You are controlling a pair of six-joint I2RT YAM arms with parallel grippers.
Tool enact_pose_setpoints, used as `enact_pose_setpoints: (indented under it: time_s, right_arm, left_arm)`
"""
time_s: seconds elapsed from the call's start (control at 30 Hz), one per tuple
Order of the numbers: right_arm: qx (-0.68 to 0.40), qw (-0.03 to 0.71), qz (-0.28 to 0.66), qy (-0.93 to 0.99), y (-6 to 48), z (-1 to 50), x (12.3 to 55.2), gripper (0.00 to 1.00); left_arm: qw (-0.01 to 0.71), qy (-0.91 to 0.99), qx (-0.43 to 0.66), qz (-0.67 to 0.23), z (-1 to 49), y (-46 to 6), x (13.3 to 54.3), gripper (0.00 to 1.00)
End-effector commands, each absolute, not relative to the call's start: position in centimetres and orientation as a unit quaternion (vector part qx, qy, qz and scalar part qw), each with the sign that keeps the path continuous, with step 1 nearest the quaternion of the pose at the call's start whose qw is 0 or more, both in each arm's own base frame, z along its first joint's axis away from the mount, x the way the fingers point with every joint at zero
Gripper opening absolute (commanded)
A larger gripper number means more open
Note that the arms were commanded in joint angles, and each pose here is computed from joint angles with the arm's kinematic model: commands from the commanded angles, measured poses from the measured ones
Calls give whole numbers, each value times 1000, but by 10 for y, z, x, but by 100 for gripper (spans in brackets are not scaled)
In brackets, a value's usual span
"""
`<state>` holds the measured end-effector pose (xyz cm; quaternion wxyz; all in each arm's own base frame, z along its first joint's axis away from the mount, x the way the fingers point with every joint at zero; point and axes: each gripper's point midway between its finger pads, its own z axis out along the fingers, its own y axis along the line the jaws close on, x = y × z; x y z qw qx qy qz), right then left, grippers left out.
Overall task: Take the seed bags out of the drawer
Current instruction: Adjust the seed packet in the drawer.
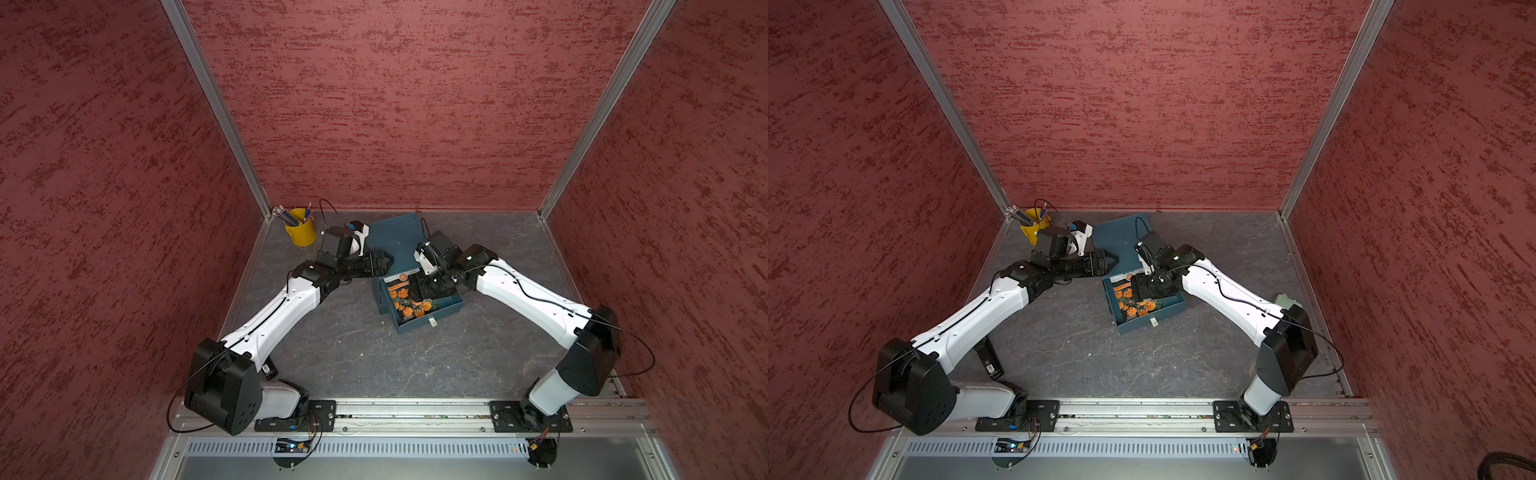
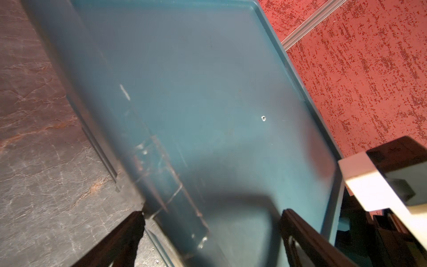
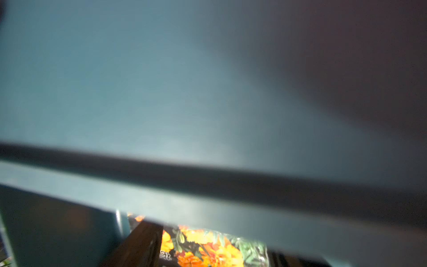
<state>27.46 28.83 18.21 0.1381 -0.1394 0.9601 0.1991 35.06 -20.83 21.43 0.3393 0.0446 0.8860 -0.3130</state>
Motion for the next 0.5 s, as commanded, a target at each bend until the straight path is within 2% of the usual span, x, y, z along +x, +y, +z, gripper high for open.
enact_pose_setpoints:
  time_s: [0.0,0.13,0.47]
  right_arm:
    - [-140,97,230,958,302,169,266,69]
    - [-141,87,240,957,309,166,263,68]
    - [-128,101,169,972,285,155,266,61]
  left_arm:
    - [317,896,46,-306,197,-208,344,95]
    - [316,897,46,-306,196,-207,343,95]
    - [314,898,49,-305,195,-207,341,95]
